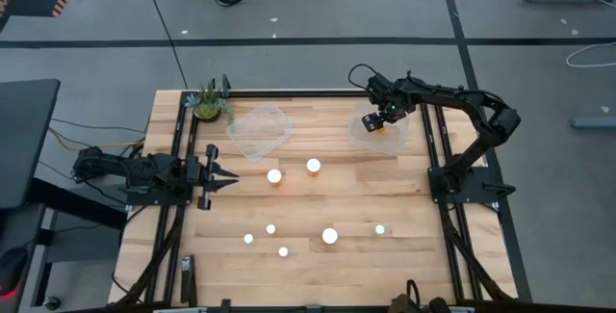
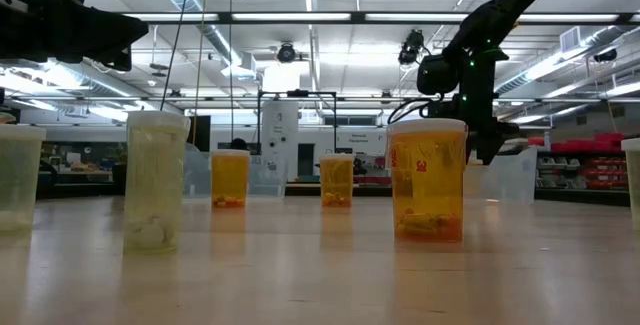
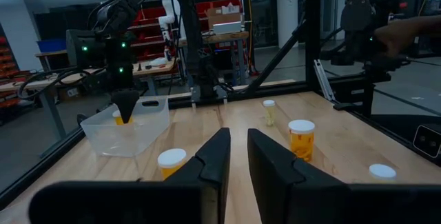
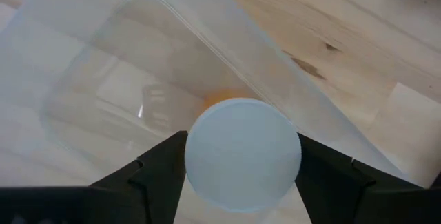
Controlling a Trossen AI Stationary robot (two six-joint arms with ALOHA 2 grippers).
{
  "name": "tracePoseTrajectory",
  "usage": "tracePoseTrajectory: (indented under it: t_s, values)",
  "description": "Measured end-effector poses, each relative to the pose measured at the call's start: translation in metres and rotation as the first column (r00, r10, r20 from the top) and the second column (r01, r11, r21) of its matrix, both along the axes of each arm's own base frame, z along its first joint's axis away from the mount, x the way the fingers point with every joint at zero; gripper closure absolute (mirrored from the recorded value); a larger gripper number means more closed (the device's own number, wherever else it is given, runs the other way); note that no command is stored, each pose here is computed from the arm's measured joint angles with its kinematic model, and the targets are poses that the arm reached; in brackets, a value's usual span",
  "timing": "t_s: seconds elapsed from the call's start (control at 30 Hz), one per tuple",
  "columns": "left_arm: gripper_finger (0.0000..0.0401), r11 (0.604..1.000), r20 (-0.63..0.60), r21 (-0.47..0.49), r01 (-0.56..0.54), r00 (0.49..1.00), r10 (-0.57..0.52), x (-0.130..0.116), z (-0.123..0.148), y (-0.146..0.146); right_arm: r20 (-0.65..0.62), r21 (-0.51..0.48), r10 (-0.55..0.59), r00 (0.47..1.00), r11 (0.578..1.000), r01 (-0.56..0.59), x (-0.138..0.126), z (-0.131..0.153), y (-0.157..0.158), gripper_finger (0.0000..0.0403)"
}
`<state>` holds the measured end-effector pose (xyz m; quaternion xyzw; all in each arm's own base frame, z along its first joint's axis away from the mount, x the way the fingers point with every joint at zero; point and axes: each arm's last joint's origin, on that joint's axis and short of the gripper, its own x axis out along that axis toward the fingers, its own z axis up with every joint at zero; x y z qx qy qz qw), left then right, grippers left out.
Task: Pick and place medicine bottles into bin by pill shape (circle, oval)
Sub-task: Put the big orange pill bottle into the right transparent bin
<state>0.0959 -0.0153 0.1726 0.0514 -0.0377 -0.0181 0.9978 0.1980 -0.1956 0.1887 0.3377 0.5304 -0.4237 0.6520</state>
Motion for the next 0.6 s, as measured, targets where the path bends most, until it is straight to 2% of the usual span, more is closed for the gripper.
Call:
tracePoseTrajectory:
  t_s: [0.27,0.6]
  values:
    - [0.0348,1.000,0.000,0.000,0.000,1.000,0.000,0.000,0.000,0.000,-0.003,0.009,0.004,1.000,1.000,-0.004,0.000,0.001,0.000,0.0149]
    - [0.0340,1.000,0.001,0.000,0.000,1.000,0.000,0.000,0.000,0.000,-0.020,0.032,0.001,1.000,0.999,0.000,0.003,0.019,0.000,0.0149]
